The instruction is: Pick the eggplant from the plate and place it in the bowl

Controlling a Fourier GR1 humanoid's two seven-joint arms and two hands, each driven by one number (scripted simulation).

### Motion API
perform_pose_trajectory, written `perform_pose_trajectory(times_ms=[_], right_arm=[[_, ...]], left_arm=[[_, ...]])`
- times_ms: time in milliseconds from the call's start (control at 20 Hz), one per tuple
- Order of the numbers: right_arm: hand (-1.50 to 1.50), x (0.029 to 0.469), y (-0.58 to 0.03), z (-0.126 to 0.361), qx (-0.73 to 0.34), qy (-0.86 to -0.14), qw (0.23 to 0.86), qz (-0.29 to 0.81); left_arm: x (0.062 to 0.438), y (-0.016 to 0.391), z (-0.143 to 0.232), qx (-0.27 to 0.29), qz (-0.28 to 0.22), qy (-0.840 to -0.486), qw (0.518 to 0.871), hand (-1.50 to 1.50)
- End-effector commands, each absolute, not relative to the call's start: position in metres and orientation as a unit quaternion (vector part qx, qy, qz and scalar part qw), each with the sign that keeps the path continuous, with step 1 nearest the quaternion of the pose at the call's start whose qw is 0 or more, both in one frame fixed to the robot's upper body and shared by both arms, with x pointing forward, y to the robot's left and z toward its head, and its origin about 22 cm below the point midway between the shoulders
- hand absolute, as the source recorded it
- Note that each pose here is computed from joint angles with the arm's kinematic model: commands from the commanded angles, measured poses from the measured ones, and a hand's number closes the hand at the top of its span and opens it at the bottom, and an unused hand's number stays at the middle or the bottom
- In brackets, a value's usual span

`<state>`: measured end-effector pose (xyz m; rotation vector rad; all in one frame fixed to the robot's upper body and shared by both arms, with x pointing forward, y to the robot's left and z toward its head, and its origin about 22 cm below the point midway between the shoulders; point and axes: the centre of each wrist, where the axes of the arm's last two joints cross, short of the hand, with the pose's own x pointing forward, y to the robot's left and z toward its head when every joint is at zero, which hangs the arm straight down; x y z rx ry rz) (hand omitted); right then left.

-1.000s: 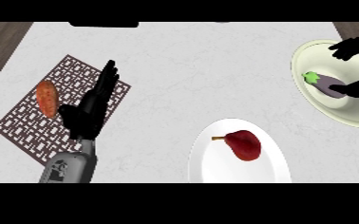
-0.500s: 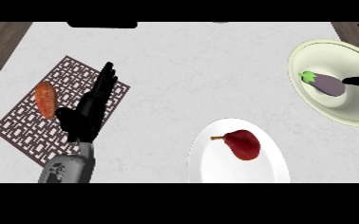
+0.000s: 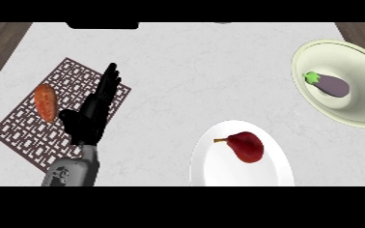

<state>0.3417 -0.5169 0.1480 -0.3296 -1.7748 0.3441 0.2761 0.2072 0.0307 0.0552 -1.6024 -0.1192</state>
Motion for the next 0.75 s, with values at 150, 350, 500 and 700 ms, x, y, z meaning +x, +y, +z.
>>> perform_pose_trajectory(times_ms=[150, 350, 500, 700], right_arm=[[-1.5, 0.306, -0.558, 0.169, -0.067, -0.772, 0.617, 0.139], [-1.5, 0.285, -0.569, 0.144, -0.04, -0.774, 0.618, 0.13], [-1.5, 0.274, -0.574, 0.136, -0.034, -0.773, 0.619, 0.133], [-1.5, 0.272, -0.572, 0.128, -0.04, -0.773, 0.617, 0.142]], left_arm=[[0.274, 0.205, 0.032, 0.031, -0.051, -0.717, 0.695, 0.0], [0.277, 0.217, 0.035, 0.024, -0.045, -0.716, 0.697, 0.0], [0.27, 0.213, 0.028, 0.027, -0.051, -0.717, 0.694, 0.0], [0.273, 0.204, 0.035, 0.017, -0.059, -0.716, 0.696, 0.0]])
